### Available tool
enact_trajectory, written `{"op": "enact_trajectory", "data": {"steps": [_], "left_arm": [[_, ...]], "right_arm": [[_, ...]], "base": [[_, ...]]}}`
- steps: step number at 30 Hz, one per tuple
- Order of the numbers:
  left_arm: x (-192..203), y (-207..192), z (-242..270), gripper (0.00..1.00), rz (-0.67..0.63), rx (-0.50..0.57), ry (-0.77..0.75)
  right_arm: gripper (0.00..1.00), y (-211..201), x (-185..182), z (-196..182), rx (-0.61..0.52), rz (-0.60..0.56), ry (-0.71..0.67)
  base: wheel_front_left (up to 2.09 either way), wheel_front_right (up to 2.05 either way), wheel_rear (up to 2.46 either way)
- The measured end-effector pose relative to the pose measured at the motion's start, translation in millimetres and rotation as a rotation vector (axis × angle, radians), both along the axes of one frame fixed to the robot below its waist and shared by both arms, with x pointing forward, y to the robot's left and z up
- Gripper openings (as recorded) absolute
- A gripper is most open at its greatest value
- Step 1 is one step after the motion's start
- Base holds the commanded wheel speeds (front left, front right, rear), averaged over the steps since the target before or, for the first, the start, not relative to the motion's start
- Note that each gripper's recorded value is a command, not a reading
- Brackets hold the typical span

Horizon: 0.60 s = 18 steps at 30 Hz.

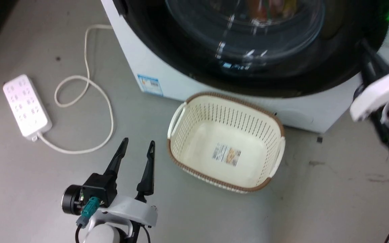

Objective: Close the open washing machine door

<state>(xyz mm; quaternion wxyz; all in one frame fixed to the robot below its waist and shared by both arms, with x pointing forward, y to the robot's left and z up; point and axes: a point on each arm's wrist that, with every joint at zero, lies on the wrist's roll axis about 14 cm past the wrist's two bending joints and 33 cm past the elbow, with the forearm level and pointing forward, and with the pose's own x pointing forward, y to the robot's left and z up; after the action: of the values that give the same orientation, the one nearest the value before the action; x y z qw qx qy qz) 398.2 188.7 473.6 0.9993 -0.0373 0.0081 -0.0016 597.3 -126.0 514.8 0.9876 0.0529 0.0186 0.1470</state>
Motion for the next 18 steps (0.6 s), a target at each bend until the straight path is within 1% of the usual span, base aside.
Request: {"op": "enact_trajectory", "data": {"steps": [2,5,9,12,14,16,18], "left_arm": [[-3,0,5,1.0,0.004,-0.011,-0.013],[-12,1,8,1.0,0.012,-0.021,-0.017],[-22,-5,17,1.0,-0.002,-0.023,-0.044],[-29,-11,27,1.0,-0.024,-0.023,-0.074],[-32,-16,33,1.0,-0.042,-0.013,-0.093],[-33,-21,38,1.0,-0.062,-0.003,-0.111],[-33,-27,45,1.0,-0.081,-0.002,-0.132]], "right_arm": [[1.0,1,-16,0,-0.018,0.02,-0.002],[1.0,-3,-40,10,-0.02,0.028,-0.033],[1.0,-20,-74,30,0.0,-0.005,-0.096],[1.0,-30,-105,36,-0.034,-0.018,-0.141],[1.0,-40,-127,40,-0.001,-0.062,-0.163],[1.0,-49,-147,44,0.01,-0.106,-0.195],[1.0,-59,-166,49,0.054,-0.162,-0.223]], "base": [[0.0,0.0,0.0],[0.0,0.0,0.0],[0.0,0.0,0.0],[0.0,0.0,0.0],[0.0,0.0,0.0],[0.0,0.0,0.0],[0.0,0.0,0.0]]}}
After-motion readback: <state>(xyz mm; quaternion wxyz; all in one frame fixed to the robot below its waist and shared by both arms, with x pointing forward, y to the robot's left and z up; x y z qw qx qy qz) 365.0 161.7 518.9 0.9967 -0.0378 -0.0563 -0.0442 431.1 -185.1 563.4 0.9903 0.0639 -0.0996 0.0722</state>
